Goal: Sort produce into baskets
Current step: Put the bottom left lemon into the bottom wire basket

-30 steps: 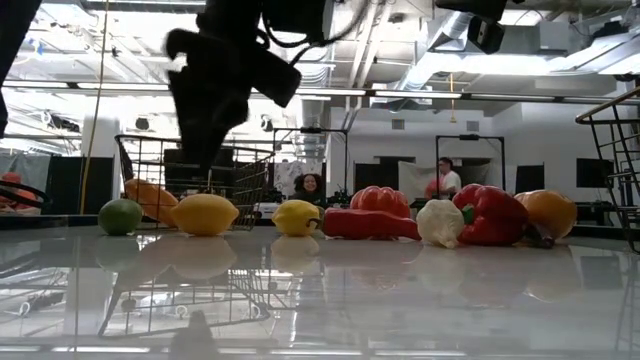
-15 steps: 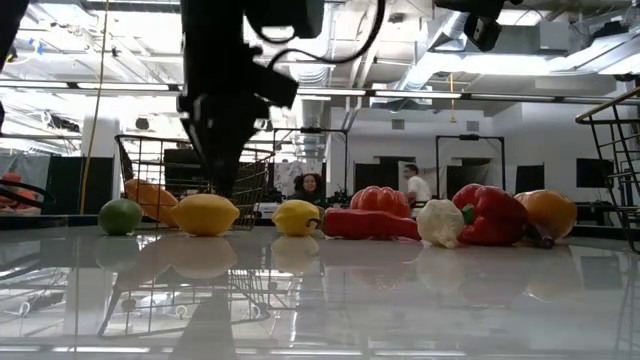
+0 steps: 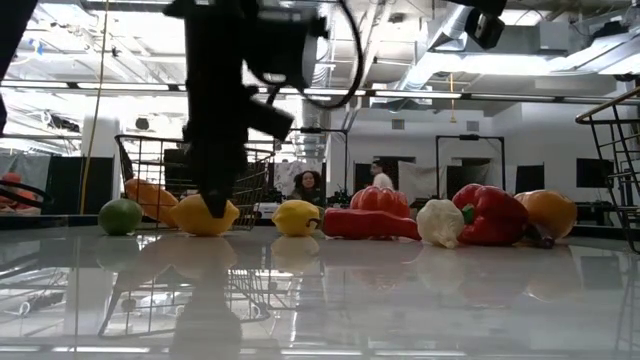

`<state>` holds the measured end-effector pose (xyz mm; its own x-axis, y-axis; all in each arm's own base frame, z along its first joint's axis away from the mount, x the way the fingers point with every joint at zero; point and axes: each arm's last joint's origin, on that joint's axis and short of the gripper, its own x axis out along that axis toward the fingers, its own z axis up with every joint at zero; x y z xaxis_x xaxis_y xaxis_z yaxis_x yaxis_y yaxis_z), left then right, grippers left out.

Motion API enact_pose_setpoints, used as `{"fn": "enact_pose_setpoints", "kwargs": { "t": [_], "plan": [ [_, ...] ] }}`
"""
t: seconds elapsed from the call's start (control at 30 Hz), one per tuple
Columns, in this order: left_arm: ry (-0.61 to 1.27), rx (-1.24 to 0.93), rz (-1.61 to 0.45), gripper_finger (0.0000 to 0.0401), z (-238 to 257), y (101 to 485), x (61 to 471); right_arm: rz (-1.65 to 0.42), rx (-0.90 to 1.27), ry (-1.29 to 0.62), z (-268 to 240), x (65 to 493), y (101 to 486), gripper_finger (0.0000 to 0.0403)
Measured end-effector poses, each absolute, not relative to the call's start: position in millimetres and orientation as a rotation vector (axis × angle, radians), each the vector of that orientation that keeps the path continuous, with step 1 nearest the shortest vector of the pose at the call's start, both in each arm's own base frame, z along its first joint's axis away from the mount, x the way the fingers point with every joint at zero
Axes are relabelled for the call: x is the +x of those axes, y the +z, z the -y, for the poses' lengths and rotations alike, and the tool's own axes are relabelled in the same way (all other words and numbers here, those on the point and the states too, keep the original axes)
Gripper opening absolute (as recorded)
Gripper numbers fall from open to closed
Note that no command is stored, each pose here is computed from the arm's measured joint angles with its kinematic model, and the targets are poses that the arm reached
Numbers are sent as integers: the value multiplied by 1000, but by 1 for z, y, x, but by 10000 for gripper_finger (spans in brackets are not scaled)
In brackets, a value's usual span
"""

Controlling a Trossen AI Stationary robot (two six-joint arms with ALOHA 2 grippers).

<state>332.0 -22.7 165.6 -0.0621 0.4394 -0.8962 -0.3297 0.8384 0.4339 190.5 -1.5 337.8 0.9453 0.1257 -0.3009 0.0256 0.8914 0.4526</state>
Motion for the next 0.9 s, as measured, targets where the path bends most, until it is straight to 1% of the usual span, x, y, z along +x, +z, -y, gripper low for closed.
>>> {"fn": "enact_pose_setpoints", "kwargs": {
  "t": [0.1,0.23,0.33,0.53,0.63,0.8,0.9],
  "plan": [
    [586,112,-1559,306,17,155,326,-331,484,50,2,191,338,105],
    [530,196,-1601,298,14,151,322,-328,488,47,2,191,338,105],
    [496,215,-1611,278,13,147,320,-327,494,46,2,191,338,105],
    [483,193,-1621,222,13,146,318,-326,495,44,2,191,338,105],
    [479,154,-1635,209,14,151,321,-326,495,43,2,191,338,105],
    [461,98,-1545,212,16,169,330,-324,491,36,4,191,338,105],
    [452,74,-1438,213,17,186,334,-324,483,36,4,191,338,105]
  ]
}}
